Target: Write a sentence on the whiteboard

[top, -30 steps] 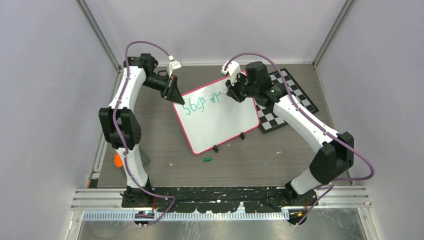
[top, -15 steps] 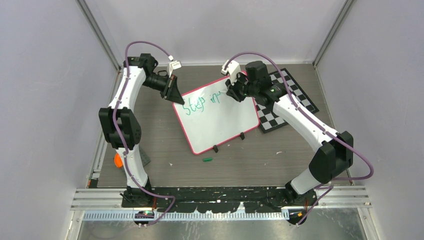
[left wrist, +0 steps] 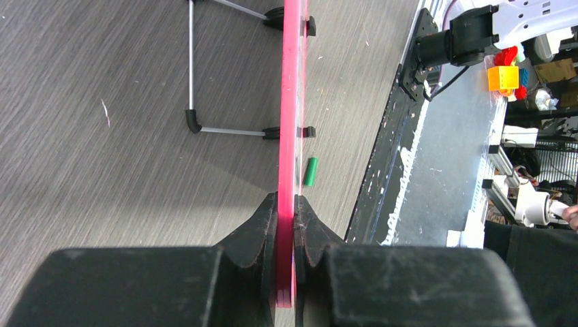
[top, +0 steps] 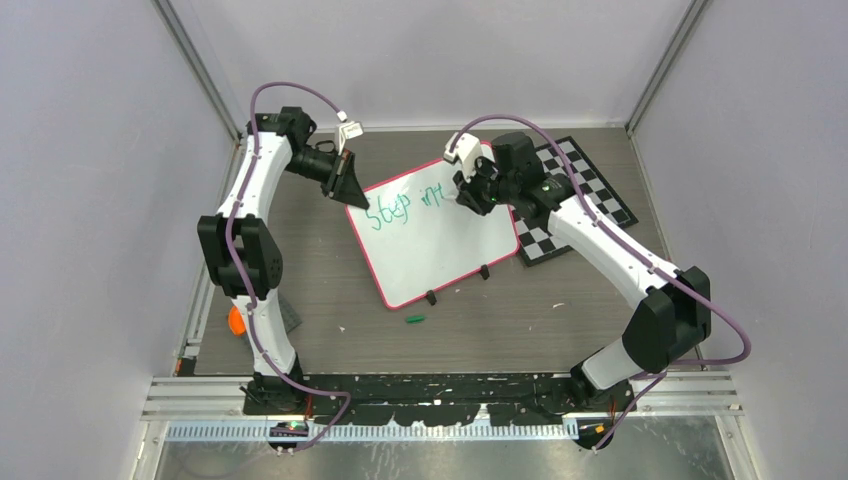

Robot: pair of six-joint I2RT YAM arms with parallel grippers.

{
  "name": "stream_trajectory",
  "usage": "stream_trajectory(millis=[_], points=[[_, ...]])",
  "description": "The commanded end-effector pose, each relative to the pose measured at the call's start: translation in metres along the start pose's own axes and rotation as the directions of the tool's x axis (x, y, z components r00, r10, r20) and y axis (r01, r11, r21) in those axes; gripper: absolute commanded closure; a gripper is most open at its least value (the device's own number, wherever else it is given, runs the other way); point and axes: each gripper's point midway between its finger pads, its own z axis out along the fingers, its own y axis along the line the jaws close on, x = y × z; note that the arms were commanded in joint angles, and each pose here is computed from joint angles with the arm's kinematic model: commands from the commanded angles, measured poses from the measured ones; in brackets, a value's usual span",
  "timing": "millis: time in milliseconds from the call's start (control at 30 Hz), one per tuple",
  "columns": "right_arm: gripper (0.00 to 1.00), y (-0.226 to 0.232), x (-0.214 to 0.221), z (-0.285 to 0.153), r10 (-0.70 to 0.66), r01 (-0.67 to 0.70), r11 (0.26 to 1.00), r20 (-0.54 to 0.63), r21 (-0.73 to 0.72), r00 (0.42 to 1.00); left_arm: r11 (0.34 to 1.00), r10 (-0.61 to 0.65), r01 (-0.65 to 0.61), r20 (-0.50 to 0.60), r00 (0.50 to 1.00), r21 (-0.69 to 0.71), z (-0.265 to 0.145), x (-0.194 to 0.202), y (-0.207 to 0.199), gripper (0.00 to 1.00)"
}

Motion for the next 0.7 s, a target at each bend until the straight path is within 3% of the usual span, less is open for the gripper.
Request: stream_trajectory(millis=[0, 433, 667], points=[[1.00, 0.002, -0.001, -0.013, -0.020, 0.020, 1.000, 0.010, 0.003, 1.000, 0.999, 0.033, -0.034, -0.034, 0.999, -0.021, 0.003, 0.004, 0.000, 0.99], [1.00, -0.023, -0.010, -0.018, -0.059, 0.058, 0.995, 0.003, 0.082, 0.998, 0.999, 0.035, -0.036, -0.033, 0.999, -0.019, 0.004, 0.004, -0.001, 0.99], [1.00, -0.020, -0.027, -0.029, -0.048, 0.043, 0.996, 0.064, 0.073, 0.997, 0.999, 0.039, -0.039, -0.034, 0.999, -0.015, 0.004, 0.005, -0.003, 0.99]])
